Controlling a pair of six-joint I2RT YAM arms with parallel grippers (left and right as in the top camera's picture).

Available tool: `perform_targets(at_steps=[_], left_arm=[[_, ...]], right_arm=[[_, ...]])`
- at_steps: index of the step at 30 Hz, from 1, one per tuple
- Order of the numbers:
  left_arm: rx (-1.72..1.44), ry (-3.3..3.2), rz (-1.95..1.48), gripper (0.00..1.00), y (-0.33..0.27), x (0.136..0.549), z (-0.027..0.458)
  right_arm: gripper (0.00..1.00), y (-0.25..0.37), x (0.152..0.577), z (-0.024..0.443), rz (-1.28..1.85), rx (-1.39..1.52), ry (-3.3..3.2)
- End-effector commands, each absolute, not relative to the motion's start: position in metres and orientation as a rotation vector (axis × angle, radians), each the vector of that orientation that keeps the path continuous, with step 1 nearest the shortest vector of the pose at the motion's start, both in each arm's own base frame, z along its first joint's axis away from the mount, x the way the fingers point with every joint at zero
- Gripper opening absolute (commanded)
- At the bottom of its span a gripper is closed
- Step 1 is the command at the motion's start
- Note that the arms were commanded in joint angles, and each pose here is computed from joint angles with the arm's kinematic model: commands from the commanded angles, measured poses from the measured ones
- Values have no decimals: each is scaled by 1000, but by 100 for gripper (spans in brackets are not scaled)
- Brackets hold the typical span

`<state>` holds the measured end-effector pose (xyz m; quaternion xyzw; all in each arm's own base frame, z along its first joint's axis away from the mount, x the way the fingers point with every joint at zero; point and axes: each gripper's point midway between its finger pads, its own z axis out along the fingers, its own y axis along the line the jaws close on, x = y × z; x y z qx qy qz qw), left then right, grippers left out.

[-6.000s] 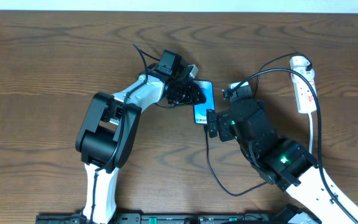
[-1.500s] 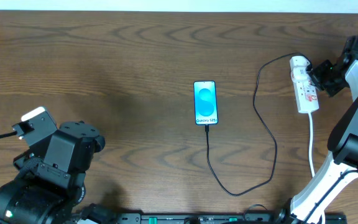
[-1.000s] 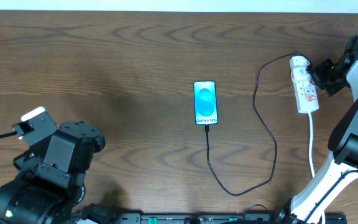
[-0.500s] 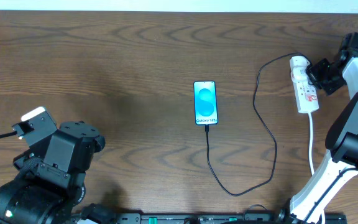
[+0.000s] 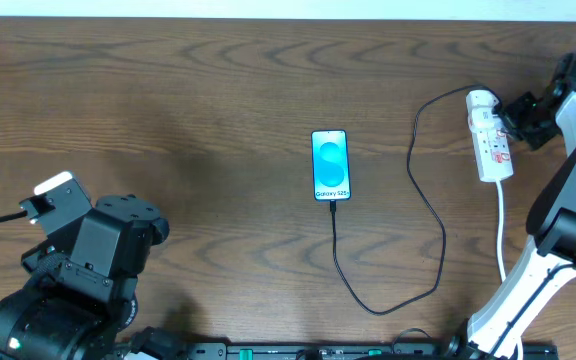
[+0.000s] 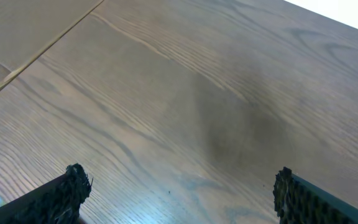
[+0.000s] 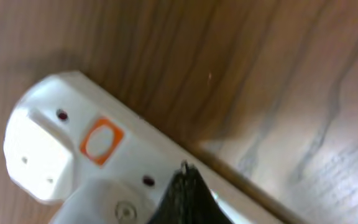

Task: Plug charger to phone and switch on socket

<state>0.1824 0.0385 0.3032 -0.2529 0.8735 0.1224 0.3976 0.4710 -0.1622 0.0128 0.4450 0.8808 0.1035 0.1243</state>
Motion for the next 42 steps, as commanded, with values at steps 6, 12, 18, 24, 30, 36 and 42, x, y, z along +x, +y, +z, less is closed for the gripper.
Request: perform_targets(at_steps=[6, 12, 18, 24, 30, 36, 42], left_arm=[[-665, 2192, 342, 97, 44, 181, 304], [-665, 2192, 342, 97, 44, 181, 304], [-665, 2192, 342, 97, 44, 181, 304], [-665, 2192, 342, 97, 44, 181, 304], [-665, 2192, 342, 97, 44, 181, 304], [-665, 2191, 341, 97, 44, 181, 304], [-665, 2191, 341, 97, 44, 181, 304]], right_arm=[[1, -64, 446, -55, 661, 1155, 2858], [1, -96, 454, -14, 456, 1147, 2773], [1, -121, 454, 21, 416, 1235, 2666], [1, -129, 449, 20, 418, 1267, 2658], [1, -130, 446, 32, 402, 1232, 2663], [1, -158, 445, 141, 158, 1047, 2476], [1, -134, 428, 315, 252, 777, 2095]])
